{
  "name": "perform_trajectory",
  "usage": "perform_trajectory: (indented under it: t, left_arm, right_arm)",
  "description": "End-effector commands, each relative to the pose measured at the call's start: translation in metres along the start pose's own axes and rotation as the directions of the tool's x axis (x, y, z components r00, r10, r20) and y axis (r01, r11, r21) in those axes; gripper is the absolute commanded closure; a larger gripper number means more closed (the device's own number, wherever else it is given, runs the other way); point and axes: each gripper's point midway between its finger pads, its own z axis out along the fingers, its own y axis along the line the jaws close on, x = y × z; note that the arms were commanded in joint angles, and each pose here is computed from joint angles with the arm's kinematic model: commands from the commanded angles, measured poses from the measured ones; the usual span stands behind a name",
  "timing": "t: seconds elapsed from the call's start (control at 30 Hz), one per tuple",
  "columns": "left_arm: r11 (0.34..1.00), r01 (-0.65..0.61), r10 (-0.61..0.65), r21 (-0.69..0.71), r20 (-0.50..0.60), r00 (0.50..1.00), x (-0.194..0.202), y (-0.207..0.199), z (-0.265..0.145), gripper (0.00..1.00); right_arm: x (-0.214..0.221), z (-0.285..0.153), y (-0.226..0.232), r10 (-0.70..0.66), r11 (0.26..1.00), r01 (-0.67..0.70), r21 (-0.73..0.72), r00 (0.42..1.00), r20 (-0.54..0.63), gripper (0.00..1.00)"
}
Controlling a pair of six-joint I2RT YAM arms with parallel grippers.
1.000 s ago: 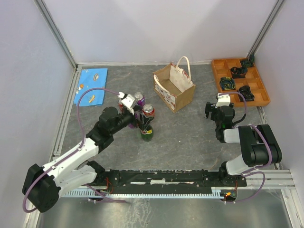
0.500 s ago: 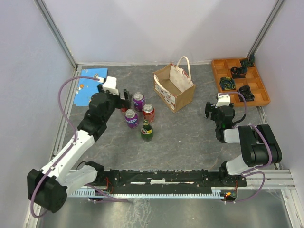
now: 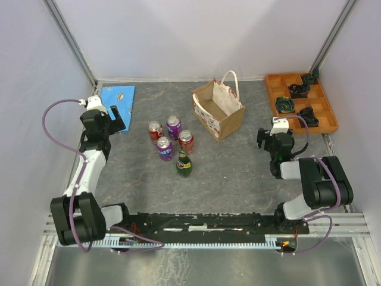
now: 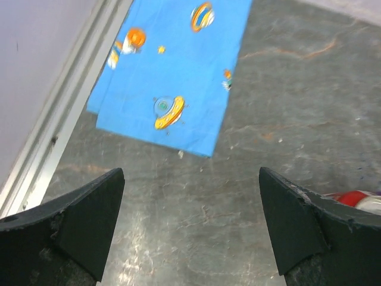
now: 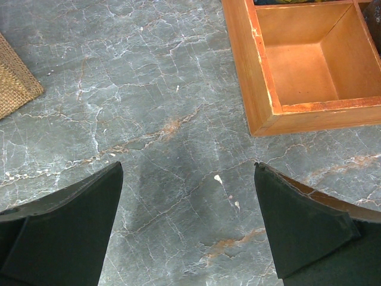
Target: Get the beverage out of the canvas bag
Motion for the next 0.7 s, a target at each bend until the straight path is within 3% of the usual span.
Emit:
perform_trajectory:
  t: [0.0, 0.33, 0.67]
  left_arm:
    - [0.996, 0.077, -0.079, -0.043, -0.039, 0.996, -0.005, 0.009, 0.013, 0.01]
    - [0.982, 0.143, -0.147, -0.122, -0.026, 0.989, -0.002, 0.019, 0.009, 0.01]
    - [0.977, 0.136, -0.138, -0.165, -0.002, 0.99, -0.008, 0.028, 0.006, 0.01]
  right_arm:
    - [-0.022, 0.006, 0.0, 0.011, 1.0, -0.011, 0.004, 0.998, 0.064, 0.01]
    - [-0.022, 0.006, -0.001, 0.011, 1.0, -0.012, 0.006, 0.998, 0.063, 0.01]
    - [-0.022, 0.006, 0.0, 0.011, 1.0, -0.011, 0.005, 0.998, 0.063, 0.01]
